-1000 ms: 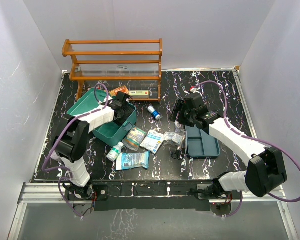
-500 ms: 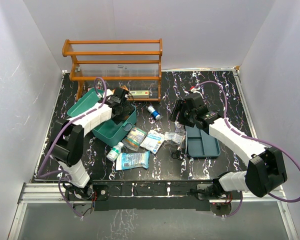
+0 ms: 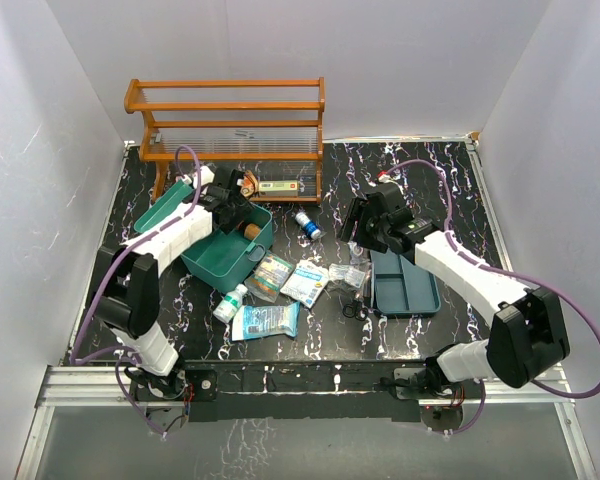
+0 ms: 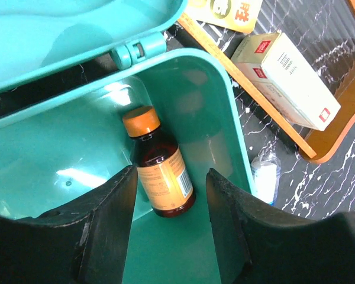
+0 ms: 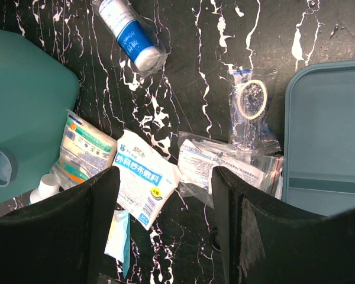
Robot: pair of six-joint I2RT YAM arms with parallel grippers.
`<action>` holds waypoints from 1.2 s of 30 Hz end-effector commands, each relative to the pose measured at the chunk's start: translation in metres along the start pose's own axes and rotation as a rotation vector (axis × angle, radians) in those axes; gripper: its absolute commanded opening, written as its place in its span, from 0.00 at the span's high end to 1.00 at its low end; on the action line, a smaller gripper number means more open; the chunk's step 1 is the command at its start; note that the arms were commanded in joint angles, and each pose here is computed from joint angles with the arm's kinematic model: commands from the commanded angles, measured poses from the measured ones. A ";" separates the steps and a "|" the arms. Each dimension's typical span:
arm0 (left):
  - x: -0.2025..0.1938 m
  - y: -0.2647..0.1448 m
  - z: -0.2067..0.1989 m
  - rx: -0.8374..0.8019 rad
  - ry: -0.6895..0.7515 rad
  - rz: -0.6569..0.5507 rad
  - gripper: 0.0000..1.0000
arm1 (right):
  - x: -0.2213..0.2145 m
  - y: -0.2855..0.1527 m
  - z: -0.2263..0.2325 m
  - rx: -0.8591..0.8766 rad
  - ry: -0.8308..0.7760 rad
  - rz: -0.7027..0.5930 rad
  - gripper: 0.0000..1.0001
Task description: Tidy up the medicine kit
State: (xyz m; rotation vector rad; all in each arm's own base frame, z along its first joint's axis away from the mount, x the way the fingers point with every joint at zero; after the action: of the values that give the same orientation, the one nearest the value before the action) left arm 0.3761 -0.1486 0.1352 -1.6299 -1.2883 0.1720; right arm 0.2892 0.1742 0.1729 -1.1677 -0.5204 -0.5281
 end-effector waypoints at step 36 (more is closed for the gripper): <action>-0.003 -0.008 0.003 0.043 0.050 0.059 0.46 | 0.030 -0.008 0.018 0.057 -0.022 -0.102 0.39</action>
State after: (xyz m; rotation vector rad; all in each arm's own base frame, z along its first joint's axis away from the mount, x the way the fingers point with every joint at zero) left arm 0.3699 -0.1523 0.0852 -1.5829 -1.2041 0.3175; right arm 0.2929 0.1787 0.1670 -1.1777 -0.5284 -0.4900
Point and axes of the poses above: each gripper's point midway between its finger pads, its own y axis out along the fingers, its own z axis along the line the jaws close on, x = y × z, the point moved 4 cm from there along -y, back along the fingers, and after that the axes turned 12 degrees about -y, right-handed, at the moved point
